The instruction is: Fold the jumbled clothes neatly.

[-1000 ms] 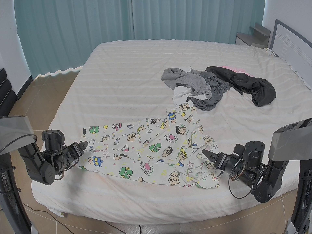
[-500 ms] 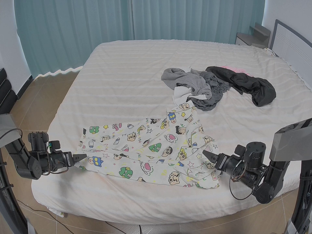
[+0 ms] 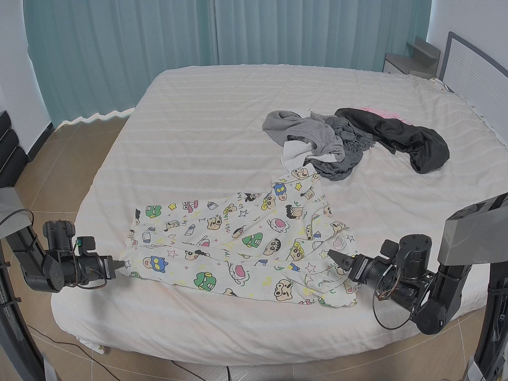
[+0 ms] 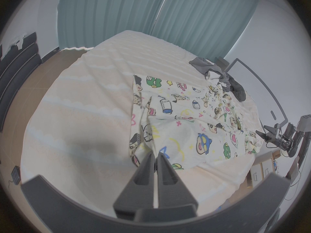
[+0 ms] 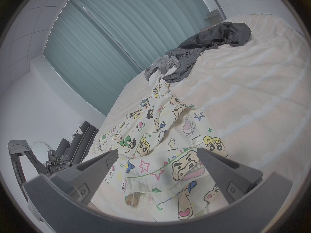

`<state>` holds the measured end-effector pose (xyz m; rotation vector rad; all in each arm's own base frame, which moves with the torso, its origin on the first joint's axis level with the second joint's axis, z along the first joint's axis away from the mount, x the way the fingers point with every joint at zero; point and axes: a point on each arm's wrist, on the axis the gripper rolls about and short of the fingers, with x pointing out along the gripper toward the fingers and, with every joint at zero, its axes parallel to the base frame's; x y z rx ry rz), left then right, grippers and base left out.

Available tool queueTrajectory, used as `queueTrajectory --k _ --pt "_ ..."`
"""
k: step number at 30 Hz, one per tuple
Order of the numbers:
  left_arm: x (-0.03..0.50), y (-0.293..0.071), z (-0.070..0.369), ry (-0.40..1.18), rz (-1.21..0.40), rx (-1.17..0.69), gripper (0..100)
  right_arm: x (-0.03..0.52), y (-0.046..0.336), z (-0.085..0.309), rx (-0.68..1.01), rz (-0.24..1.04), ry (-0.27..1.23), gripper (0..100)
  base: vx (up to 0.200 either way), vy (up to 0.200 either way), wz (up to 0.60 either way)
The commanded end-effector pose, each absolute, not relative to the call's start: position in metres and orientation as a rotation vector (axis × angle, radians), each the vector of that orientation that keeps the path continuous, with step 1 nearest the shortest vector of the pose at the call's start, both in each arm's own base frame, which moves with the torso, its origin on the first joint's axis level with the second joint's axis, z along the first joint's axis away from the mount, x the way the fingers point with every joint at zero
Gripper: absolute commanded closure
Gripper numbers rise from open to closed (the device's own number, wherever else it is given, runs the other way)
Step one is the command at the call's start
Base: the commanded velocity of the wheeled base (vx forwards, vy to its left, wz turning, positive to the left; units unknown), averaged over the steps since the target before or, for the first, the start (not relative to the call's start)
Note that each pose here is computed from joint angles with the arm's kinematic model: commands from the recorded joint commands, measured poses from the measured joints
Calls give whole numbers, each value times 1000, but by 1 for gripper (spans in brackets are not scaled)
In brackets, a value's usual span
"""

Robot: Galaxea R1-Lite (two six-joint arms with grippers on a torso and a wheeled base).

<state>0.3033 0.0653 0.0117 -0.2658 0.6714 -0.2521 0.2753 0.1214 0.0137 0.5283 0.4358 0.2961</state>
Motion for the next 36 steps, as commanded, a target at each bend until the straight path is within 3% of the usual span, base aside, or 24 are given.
queueTrajectory --k 1,10,29,30,36 --pt "300 71 9 689 -237 -271 100 275 122 14 529 302 429 0 0 0 0" --pt "279 83 6 843 -267 -168 100 274 124 14 526 309 432 0 0 0 0" --pt "276 79 0 873 -278 -164 100 272 123 20 528 315 417 0 0 0 0" --pt "276 79 0 873 -278 -164 0 272 123 20 528 315 417 0 0 0 0" --pt "274 82 7 858 -246 -252 0 256 131 36 574 388 426 0 0 0 0"
